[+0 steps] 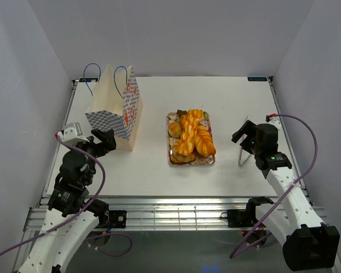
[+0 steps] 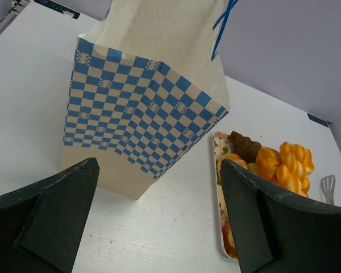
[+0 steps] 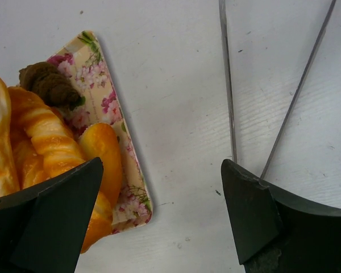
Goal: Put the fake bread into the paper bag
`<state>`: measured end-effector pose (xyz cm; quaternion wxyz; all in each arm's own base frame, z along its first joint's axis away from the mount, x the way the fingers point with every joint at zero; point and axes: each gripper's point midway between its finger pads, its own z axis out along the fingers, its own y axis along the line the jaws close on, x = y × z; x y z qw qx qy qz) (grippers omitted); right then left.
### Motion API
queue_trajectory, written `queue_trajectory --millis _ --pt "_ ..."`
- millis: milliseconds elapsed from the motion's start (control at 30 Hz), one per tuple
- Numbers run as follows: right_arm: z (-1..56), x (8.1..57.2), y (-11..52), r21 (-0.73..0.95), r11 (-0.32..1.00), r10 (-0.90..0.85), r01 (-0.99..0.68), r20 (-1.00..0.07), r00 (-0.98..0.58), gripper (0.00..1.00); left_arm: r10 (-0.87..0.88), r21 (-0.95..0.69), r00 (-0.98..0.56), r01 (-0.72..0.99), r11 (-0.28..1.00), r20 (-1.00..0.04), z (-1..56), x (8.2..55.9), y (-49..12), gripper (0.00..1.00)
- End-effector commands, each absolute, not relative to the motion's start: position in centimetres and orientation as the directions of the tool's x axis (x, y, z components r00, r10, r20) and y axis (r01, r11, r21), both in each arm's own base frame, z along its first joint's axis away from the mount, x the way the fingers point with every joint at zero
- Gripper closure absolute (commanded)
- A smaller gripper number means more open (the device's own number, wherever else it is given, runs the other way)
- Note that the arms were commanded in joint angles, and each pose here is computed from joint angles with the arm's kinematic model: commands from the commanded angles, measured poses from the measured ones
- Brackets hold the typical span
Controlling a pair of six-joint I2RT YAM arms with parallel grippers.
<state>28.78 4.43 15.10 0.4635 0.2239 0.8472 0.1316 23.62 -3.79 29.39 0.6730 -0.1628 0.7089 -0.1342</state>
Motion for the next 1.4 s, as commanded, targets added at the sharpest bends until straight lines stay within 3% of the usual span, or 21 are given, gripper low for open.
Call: queue_trajectory --millis 0,100,300,733,933,1367 --pt "14.7 29.0 3.2 0.393 0.867 0.496 0.308 -0.746 -0.444 0.10 -0.367 -0.367 -0.087 -0.015 0.930 -0.926 28.2 24.0 -4.7 0.02" --pt "14.5 28.6 3.5 0.339 0.907 0.421 0.251 -0.760 -0.495 0.10 -0.360 -0.360 -0.098 -0.022 0.933 -0.928 27.6 24.2 -4.7 0.02" --pt "14.3 27.4 1.3 0.279 0.897 0.420 0.344 -0.782 -0.461 0.10 -0.390 -0.381 -0.056 -0.122 0.916 -0.919 27.1 23.9 -2.8 0.02" --pt "11.8 25.4 -1.4 0.148 0.856 0.426 0.495 -0.743 -0.516 0.10 -0.379 -0.376 -0.093 -0.051 0.925 -0.921 26.8 24.0 -4.3 0.02" --pt "9.6 27.3 -0.9 0.075 0.889 0.372 0.451 -0.692 -0.618 0.10 -0.379 -0.378 -0.096 -0.027 0.925 -0.920 26.9 24.0 -4.7 0.02" --pt "5.0 29.8 -1.6 -0.004 0.882 0.365 0.471 -0.628 -0.688 0.10 -0.365 -0.367 -0.108 -0.004 0.930 -0.925 26.7 24.1 -5.2 0.02"
